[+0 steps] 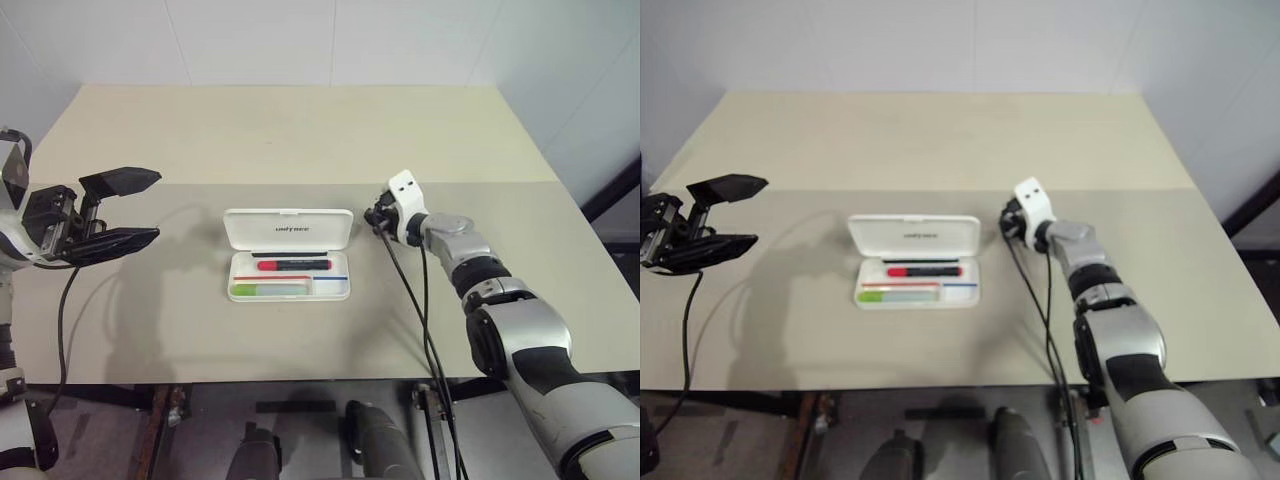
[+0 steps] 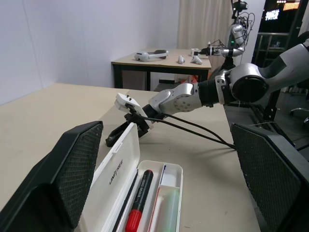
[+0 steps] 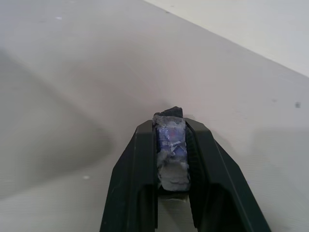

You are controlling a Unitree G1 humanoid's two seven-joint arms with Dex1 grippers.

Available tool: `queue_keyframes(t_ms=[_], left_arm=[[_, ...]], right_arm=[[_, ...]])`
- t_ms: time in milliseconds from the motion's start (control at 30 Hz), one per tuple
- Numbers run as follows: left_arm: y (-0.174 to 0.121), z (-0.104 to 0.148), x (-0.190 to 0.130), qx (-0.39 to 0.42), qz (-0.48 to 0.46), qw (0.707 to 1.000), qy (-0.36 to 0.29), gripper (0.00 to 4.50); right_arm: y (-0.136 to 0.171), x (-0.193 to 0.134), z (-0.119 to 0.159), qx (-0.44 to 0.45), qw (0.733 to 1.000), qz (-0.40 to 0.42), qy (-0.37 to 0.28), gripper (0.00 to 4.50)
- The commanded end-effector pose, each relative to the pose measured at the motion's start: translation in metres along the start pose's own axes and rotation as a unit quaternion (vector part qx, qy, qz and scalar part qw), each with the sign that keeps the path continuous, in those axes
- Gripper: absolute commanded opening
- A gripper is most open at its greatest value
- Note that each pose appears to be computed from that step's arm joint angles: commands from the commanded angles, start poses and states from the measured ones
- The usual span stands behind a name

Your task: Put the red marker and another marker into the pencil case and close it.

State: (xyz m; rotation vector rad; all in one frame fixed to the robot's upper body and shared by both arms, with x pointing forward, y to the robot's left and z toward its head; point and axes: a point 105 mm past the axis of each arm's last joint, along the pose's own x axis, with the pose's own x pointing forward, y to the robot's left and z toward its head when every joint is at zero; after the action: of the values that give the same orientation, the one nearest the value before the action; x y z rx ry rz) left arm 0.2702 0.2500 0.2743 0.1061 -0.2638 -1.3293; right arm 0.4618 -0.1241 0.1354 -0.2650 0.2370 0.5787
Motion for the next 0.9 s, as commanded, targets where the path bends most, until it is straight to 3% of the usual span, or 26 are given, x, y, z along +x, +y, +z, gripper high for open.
queue_keyframes(t_ms=[33,400,633,800,900], left_arm=[[-0.004,0.010,0.000,0.029,-0.013,0.999,-0.007,4.50],[-0.012,0.009,0.006,0.031,-0.024,0.999,-0.013,4.50],[-0.027,0.004,0.010,0.020,-0.046,0.999,-0.018,4.50],[-0.036,-0.002,0.008,0.013,-0.055,0.998,-0.020,4.50],[-0.039,-0.009,0.006,0.002,-0.053,0.999,-0.014,4.50]], right_arm=[[-0.028,-0.013,0.031,-0.030,0.997,-0.052,-0.038,0.42],[-0.029,-0.034,0.108,-0.096,0.986,-0.023,-0.137,0.42],[0.017,-0.079,0.156,-0.118,0.967,0.109,-0.199,0.42],[0.072,-0.120,0.157,-0.119,0.946,0.234,-0.189,0.42],[0.099,-0.138,0.118,-0.150,0.932,0.309,-0.117,0.42]])
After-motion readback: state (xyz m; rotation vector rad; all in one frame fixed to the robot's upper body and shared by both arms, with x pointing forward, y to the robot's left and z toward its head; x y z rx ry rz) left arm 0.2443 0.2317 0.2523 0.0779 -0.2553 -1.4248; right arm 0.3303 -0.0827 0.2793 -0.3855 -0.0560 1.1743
